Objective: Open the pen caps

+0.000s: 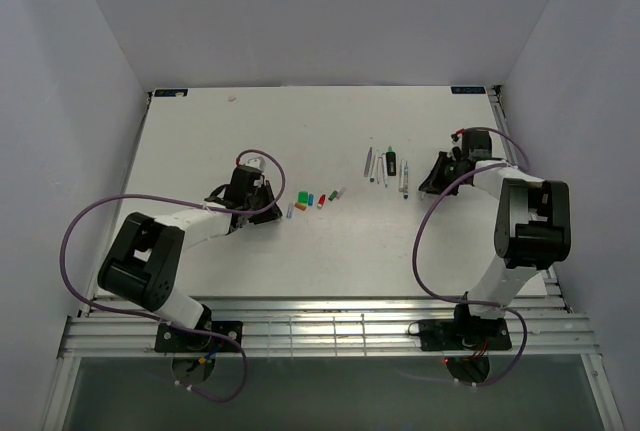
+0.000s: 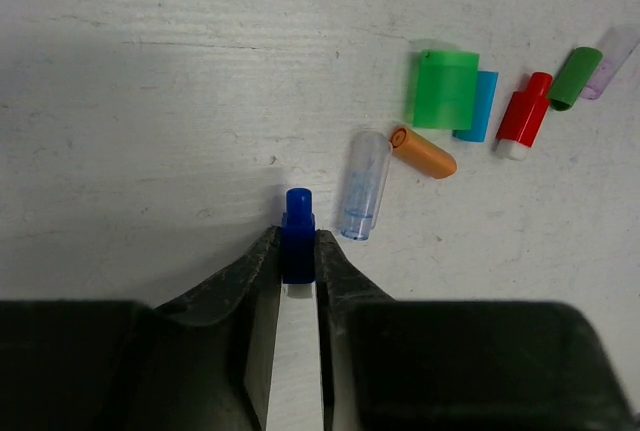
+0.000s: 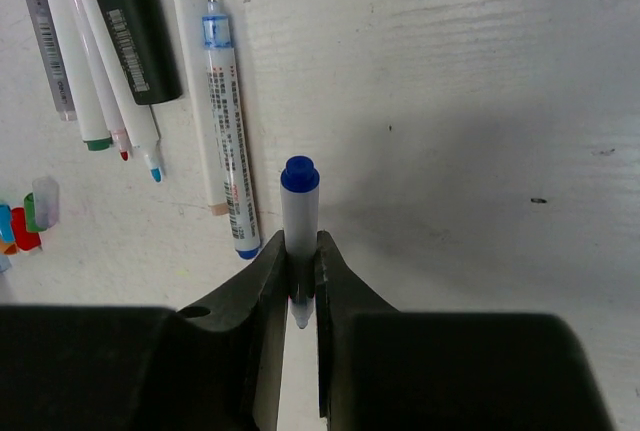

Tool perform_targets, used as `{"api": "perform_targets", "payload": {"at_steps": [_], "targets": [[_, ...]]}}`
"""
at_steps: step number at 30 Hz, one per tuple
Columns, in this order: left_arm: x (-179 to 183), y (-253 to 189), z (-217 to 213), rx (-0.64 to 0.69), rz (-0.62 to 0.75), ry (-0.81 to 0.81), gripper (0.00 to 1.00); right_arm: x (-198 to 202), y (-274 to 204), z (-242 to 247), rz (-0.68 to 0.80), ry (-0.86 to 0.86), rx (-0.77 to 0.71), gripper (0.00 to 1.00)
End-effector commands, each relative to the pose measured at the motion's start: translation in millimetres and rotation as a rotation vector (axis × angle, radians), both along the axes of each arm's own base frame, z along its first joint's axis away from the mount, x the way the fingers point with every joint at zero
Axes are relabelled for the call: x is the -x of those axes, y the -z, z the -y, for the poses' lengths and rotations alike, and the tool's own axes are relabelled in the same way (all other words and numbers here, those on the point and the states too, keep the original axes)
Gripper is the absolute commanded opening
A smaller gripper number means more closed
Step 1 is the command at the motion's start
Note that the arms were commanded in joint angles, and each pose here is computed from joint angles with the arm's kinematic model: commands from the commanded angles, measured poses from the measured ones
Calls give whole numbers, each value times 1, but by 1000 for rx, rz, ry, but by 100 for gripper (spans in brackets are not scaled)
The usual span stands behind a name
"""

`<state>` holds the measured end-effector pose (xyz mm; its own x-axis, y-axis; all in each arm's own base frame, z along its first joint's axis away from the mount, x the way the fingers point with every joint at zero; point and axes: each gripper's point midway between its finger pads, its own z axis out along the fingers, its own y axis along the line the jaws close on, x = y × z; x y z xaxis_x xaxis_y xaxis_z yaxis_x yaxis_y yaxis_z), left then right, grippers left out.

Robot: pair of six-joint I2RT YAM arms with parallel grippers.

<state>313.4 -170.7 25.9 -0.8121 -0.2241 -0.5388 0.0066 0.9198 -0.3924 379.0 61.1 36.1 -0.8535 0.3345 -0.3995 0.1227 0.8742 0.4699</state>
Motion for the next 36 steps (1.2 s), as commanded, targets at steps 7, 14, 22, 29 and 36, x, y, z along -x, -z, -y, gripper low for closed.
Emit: {"api": "perform_targets", "payload": {"at_steps": [7,14,22,29,36], "targets": [[-7,2,9,57,14,11,46,-34,-8,-5,76,-53,-16,19],[-7,1,8,59,15,2,54,-43,-4,-9,70,-67,-11,31],[-6,-5,4,46,26,-9,58,-46,-10,-17,91,-86,-13,41],[-6,-15,-2,49,57,-38,61,-47,-35,-18,161,-87,-1,44],[3,-33,-16,36,78,-109,78,-33,-55,-15,180,-69,24,45]]}}
